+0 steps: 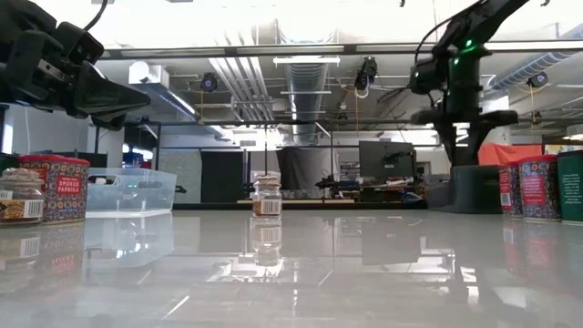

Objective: Sort spices by type
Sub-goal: Adjust the black seasoning cans in the black bin, then put the black seasoning can into the black bin

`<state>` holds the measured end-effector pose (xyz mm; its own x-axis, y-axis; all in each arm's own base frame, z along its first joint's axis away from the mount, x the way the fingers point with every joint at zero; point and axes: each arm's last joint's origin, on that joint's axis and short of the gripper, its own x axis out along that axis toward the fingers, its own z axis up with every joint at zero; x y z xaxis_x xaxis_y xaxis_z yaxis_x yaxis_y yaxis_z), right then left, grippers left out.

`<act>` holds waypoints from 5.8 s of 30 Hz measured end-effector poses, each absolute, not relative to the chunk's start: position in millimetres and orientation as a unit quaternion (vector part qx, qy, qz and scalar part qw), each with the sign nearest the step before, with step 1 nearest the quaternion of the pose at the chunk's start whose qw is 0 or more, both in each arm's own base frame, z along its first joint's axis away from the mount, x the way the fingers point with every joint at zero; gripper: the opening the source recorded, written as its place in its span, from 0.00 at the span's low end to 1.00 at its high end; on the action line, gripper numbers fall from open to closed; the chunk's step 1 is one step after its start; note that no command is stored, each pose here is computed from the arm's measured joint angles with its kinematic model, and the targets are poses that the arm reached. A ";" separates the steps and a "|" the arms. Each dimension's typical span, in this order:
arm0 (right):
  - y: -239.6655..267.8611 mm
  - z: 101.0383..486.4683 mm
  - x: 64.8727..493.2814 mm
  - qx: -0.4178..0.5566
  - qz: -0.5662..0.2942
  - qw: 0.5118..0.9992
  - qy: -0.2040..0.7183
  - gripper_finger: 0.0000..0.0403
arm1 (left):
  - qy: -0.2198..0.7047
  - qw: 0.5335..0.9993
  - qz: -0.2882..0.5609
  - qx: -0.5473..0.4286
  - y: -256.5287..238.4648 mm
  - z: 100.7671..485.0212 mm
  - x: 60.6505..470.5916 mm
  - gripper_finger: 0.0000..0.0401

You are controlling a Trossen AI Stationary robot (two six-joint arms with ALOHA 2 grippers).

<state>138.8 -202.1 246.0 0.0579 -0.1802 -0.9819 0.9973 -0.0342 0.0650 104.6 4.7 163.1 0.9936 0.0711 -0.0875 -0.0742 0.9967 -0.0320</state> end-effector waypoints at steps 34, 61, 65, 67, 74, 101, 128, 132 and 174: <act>145.0 266.2 212.5 0.536 -0.352 0.539 0.547 0.55 | 0.043 0.998 0.036 -0.018 4.7 163.1 104.6 0.00; 273.2 252.5 222.2 0.528 -0.397 0.294 0.691 0.63 | 0.043 0.998 0.036 -0.018 4.7 163.0 104.6 0.00; 272.6 255.0 221.8 0.531 -0.389 0.302 0.690 0.64 | 0.043 0.998 0.036 -0.018 4.7 163.0 104.6 0.00; 272.0 256.8 218.8 0.529 -0.384 0.305 0.693 0.64 | 0.043 0.998 0.036 -0.018 4.7 163.0 104.6 0.00; 264.3 248.8 213.0 0.525 -0.389 0.318 0.687 0.65 | 0.043 0.998 0.036 -0.018 4.6 163.1 104.6 0.00; 259.7 214.2 185.2 0.526 -0.317 0.315 0.723 0.72 | 0.043 0.998 0.036 -0.018 4.6 163.1 104.6 0.00; 257.3 204.3 179.6 0.509 -0.337 0.294 0.735 0.77 | 0.043 0.998 0.037 -0.018 4.7 163.0 104.7 0.00; 257.3 204.1 179.6 0.509 -0.338 0.295 0.735 0.75 | 0.044 0.998 0.036 -0.018 4.7 162.9 104.7 0.00; 250.7 188.1 175.2 0.506 -0.345 0.368 0.700 0.35 | 0.043 0.998 0.036 -0.018 4.7 162.9 104.7 0.00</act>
<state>175.2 250.7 188.1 -0.2175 0.4543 -0.8639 0.9621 0.2490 -0.1113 104.7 4.7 162.9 0.9936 0.0711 -0.0881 -0.0742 0.9967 -0.0322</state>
